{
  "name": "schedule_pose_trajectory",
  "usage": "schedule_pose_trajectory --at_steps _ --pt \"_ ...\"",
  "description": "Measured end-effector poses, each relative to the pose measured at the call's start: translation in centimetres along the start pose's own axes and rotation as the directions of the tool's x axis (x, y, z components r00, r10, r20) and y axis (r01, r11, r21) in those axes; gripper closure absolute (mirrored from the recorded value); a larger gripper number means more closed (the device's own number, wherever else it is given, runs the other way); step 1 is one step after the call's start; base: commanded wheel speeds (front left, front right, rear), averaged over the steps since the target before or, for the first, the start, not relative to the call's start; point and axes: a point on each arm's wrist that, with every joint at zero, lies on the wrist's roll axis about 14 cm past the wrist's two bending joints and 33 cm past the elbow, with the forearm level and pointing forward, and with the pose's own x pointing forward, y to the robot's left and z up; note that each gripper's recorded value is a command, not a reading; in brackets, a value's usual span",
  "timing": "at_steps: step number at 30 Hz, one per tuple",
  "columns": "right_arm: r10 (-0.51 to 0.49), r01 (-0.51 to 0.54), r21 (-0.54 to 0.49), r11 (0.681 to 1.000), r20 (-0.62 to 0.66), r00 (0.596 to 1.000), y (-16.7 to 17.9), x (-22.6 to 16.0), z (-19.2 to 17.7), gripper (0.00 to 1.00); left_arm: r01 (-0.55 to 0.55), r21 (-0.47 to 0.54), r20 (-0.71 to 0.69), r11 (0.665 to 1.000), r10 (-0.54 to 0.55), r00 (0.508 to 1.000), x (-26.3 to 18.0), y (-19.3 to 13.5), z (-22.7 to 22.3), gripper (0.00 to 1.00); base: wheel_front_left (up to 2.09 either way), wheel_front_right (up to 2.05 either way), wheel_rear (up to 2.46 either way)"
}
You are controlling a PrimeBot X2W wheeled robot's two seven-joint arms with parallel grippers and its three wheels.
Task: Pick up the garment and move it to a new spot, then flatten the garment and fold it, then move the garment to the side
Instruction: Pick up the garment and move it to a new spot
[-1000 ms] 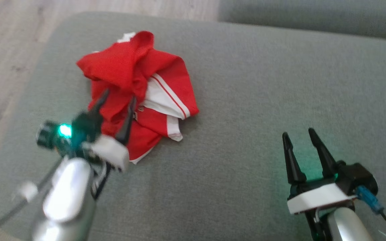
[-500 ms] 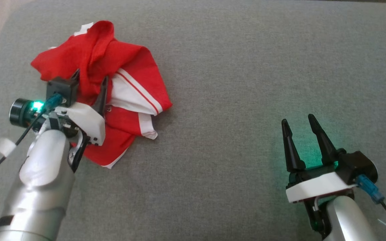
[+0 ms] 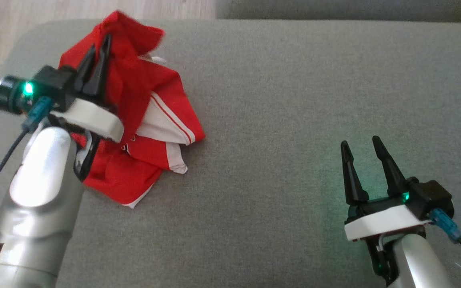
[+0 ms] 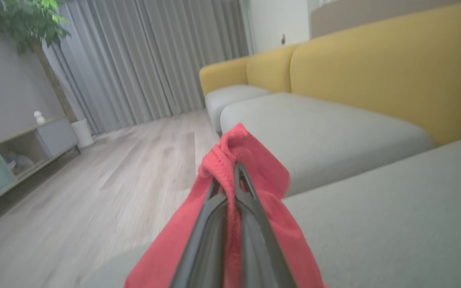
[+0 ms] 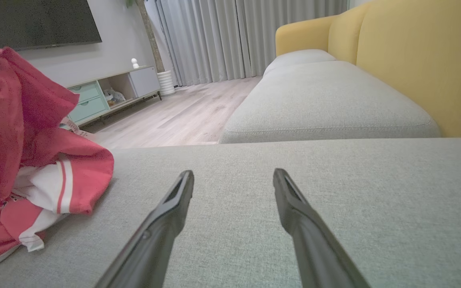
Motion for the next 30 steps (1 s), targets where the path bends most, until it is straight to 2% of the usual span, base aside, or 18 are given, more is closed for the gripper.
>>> schedule_pose_trajectory --at_steps 2,5,9,13,24,30 --pt "0.0 0.0 0.002 1.0 0.007 1.0 0.1 -0.1 0.3 0.0 0.005 0.003 0.048 1.0 -0.005 0.999 0.0 -0.1 1.6 1.0 0.0 0.0 0.0" --pt "-0.003 0.003 0.001 1.0 0.018 1.0 0.2 -0.8 0.7 0.0 0.023 0.013 0.184 1.0 -0.025 0.983 -0.4 -0.6 6.5 1.0 0.0 0.0 0.0" --pt "-0.02 0.02 0.009 1.0 0.026 0.999 -0.1 -1.7 1.1 0.0 0.056 0.055 0.336 0.997 -0.071 0.939 -1.3 -1.7 12.4 1.0 0.0 0.0 0.0" --pt "-0.045 0.044 0.013 0.999 0.045 0.998 -0.7 -2.3 1.7 0.0 0.1 0.078 0.421 0.992 -0.124 0.898 -2.1 -3.5 16.4 1.0 0.0 0.0 0.0" --pt "-0.136 0.128 0.069 0.989 0.12 0.983 -3.0 -4.5 4.1 0.0 0.263 0.101 0.488 0.959 -0.279 0.827 -2.2 -9.6 20.9 1.0 0.0 0.0 0.0" --pt "-0.2 0.189 0.089 0.978 0.141 0.97 -4.7 -6.2 4.7 0.0 0.381 0.138 0.54 0.914 -0.392 0.745 -1.4 -14.5 23.6 1.0 0.0 0.0 0.0"
